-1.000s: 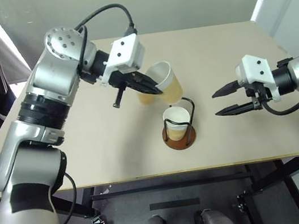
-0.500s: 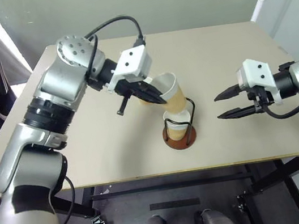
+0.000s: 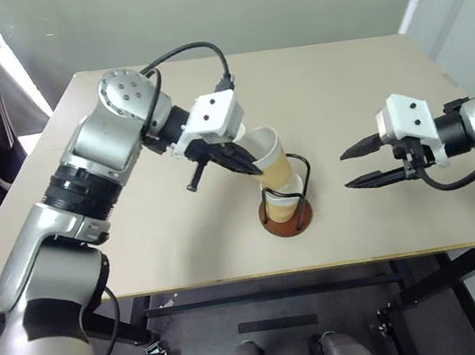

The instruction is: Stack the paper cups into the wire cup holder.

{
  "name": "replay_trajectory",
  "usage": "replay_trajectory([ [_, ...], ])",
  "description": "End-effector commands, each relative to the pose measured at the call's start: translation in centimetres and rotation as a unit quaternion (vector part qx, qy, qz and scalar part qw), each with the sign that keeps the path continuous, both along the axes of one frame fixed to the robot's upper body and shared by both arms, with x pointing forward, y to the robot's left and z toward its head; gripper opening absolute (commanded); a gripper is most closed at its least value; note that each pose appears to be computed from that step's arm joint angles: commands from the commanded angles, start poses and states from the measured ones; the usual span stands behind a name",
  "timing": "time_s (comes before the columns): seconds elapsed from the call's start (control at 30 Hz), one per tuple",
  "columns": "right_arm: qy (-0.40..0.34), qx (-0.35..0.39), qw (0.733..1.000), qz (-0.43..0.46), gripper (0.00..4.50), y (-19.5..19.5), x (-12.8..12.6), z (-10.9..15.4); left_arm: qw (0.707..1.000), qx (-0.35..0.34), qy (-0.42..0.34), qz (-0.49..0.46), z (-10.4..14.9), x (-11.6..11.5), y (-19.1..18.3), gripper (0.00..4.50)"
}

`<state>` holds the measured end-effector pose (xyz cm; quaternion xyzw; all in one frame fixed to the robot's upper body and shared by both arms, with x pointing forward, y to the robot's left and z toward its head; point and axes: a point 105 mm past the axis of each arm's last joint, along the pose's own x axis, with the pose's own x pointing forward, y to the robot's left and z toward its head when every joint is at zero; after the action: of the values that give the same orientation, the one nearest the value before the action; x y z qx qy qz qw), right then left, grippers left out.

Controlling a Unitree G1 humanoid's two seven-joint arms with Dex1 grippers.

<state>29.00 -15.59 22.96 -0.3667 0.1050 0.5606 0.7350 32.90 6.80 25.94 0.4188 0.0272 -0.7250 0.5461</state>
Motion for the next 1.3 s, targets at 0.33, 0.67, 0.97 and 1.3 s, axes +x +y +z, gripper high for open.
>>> replay_trajectory([
  [0.33,-0.034,-0.002,0.999,0.000,2.39,-0.1,-0.3,1.2,1.000,-0.008,-0.011,-0.022,0.2,-0.2,-0.5,0.05],
  [0.67,-0.032,-0.002,0.999,-0.001,2.39,-0.2,-0.3,1.3,1.000,0.015,-0.005,-0.005,-0.4,0.2,0.4,0.22],
  [0.97,-0.032,-0.004,0.999,0.000,2.39,-0.2,-0.3,1.2,1.000,0.006,-0.006,0.003,-0.5,0.7,0.3,2.86],
  [1.3,-0.033,-0.006,0.999,-0.002,2.39,-0.3,-0.2,1.2,1.000,-0.006,-0.018,0.009,0.0,1.1,0.2,4.48],
])
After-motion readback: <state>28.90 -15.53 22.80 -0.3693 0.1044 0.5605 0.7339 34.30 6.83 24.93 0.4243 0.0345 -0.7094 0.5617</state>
